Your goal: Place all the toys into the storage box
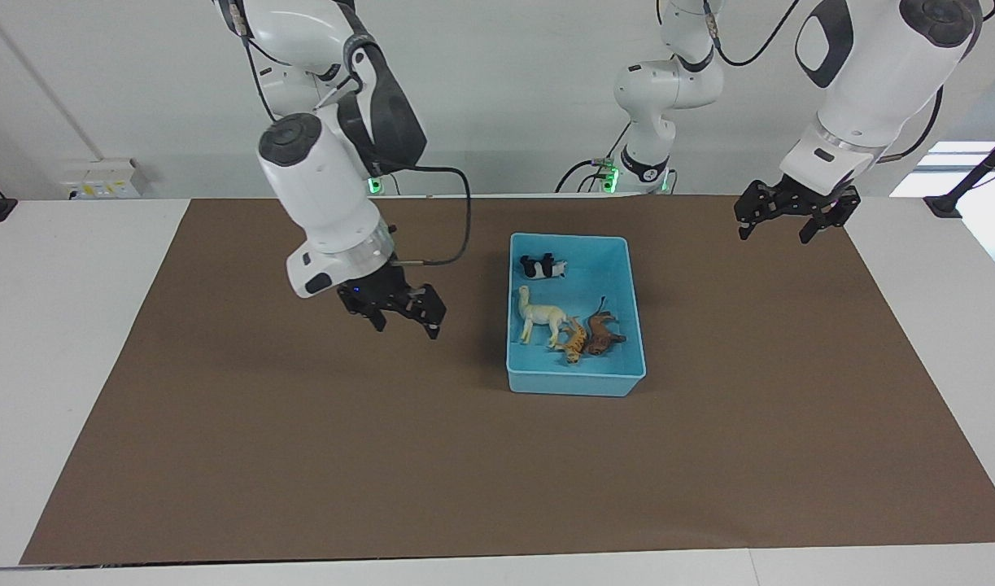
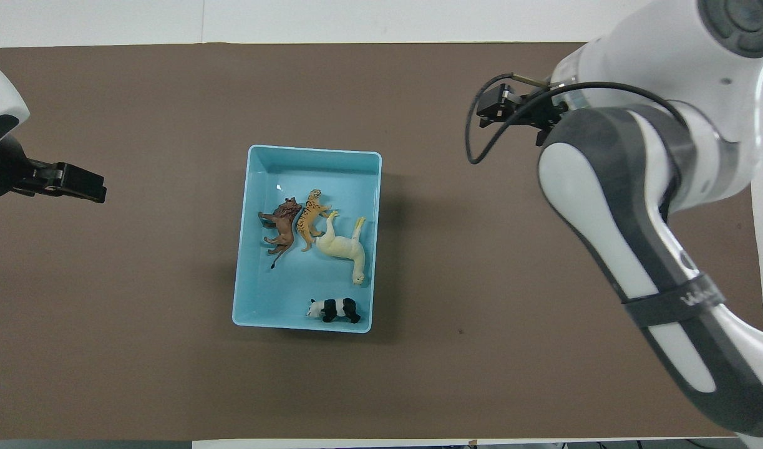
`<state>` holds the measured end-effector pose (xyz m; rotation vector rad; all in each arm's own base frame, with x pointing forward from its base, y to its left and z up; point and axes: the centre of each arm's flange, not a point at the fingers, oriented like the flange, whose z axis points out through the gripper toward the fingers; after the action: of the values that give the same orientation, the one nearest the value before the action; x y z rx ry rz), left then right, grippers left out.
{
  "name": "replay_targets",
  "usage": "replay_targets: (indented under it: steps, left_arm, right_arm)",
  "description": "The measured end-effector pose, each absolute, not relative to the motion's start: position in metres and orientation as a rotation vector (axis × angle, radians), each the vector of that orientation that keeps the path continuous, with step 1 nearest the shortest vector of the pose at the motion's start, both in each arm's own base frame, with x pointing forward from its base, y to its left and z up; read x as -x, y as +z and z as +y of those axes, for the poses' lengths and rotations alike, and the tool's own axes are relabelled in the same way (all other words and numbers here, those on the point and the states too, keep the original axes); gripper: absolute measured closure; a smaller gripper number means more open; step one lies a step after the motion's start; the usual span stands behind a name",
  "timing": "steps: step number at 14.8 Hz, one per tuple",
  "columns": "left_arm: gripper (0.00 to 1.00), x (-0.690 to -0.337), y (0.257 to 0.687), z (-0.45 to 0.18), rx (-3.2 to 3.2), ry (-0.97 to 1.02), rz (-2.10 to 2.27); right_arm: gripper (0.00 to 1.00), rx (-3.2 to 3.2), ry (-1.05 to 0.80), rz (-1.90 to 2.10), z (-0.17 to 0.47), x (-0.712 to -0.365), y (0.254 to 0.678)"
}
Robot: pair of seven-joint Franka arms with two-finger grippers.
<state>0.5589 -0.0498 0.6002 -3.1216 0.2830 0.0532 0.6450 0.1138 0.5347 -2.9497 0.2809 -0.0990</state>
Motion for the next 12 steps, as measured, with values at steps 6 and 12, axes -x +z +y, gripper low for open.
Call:
replay_targets:
  steps: [6, 12]
  left_arm:
    - [0.0, -0.557, 0.599, -0.051, 3.137, 0.085, 0.283]
    - [0.0, -0.556, 0.598, -0.051, 3.138, 0.089, 0.283]
  right_arm:
    - [0.0, 3.099, -0.045, 0.125, -0.011, -0.604, 0.595]
    - [0.0, 3.101, 0.11, 0.131, -0.027, -0.581, 0.581]
